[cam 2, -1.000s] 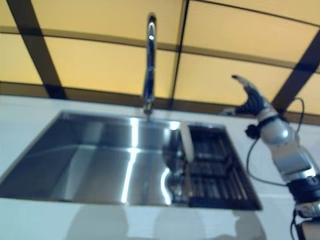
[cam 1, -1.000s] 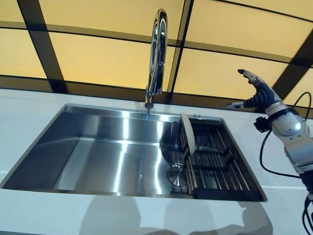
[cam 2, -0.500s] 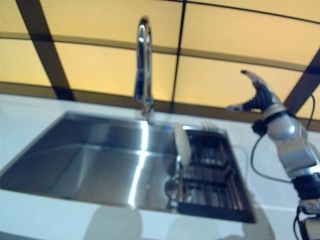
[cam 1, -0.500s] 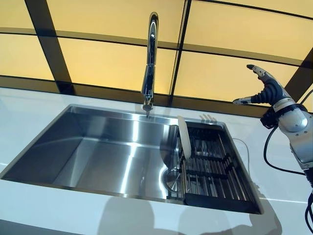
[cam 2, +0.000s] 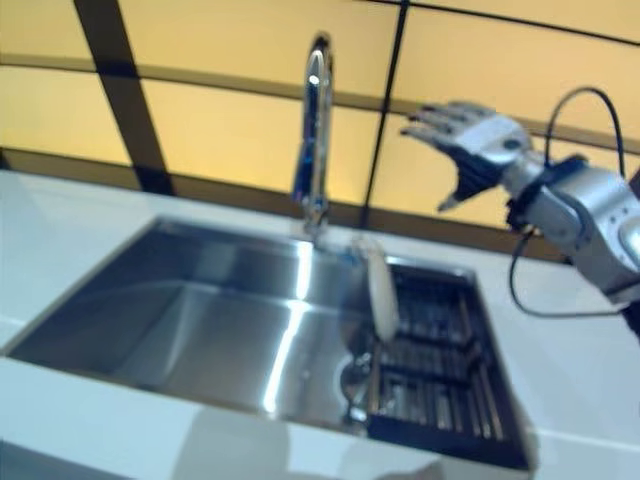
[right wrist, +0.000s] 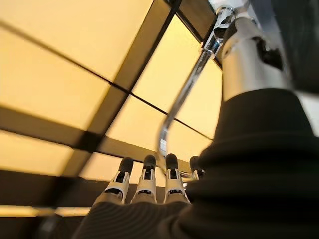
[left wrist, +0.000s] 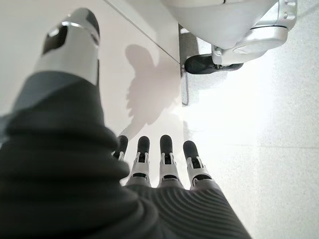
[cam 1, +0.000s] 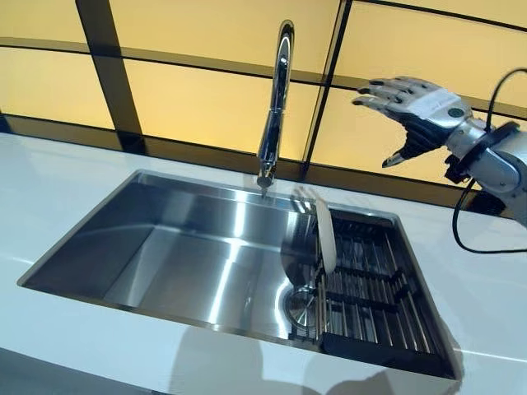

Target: Take plates into dishwasher

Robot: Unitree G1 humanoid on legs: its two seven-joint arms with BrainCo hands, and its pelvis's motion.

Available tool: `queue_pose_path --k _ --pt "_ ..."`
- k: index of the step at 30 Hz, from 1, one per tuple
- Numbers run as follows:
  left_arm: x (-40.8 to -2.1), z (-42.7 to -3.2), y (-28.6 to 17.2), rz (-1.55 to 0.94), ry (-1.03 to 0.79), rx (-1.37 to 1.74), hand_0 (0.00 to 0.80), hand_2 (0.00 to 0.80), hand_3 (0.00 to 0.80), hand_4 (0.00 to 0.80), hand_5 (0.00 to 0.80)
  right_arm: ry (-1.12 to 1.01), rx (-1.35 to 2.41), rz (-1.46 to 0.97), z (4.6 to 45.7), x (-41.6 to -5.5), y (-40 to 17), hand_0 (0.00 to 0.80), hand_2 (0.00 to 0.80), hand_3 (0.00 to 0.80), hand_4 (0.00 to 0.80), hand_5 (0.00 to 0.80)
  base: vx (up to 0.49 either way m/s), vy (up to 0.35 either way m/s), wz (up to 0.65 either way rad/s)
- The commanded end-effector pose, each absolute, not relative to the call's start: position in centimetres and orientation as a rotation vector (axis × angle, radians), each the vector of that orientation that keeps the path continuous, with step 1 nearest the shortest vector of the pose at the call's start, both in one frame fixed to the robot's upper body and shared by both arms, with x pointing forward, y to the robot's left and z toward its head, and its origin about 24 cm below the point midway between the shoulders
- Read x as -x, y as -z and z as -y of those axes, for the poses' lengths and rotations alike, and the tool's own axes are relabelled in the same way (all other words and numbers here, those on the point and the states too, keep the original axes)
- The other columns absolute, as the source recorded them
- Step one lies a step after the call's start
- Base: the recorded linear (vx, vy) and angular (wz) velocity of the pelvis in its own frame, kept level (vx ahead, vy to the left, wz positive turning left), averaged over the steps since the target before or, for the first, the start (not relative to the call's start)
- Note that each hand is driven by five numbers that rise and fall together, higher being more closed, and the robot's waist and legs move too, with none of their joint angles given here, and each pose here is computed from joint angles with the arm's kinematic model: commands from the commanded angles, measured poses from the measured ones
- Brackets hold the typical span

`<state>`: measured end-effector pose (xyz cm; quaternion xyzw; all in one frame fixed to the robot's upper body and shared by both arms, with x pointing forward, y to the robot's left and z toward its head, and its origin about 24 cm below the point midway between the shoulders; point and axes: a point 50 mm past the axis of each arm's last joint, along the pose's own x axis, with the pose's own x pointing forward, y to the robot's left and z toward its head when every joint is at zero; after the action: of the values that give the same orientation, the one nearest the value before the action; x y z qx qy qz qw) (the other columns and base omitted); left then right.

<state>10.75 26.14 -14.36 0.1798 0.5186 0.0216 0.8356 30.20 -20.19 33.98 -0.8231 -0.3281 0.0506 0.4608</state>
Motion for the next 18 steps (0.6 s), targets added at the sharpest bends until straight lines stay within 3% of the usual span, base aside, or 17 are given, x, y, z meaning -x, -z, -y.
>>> queue_pose_path --k 1,7,18 --pt "-11.0 -28.4 13.3 -1.068 -0.091 -0.434 0.000 0.000 0.000 0.000 0.000 -0.128 2.178 0.962 19.1 -29.5 -35.5 0.000 0.000 0.000 0.000 0.000 0.031 -0.030 -0.02" --pt "-10.6 -28.6 13.3 -1.076 -0.078 -0.452 0.000 0.000 0.000 0.000 0.000 -0.331 2.406 1.185 16.2 -28.9 -34.9 0.000 0.000 0.000 0.000 0.000 0.042 -0.032 0.01" --pt "-11.5 -28.2 12.8 -1.018 -0.019 -0.469 0.000 0.000 0.000 0.000 0.000 -0.694 2.408 1.182 13.7 -29.0 -32.6 0.000 0.000 0.000 0.000 0.000 0.027 -0.033 0.07"
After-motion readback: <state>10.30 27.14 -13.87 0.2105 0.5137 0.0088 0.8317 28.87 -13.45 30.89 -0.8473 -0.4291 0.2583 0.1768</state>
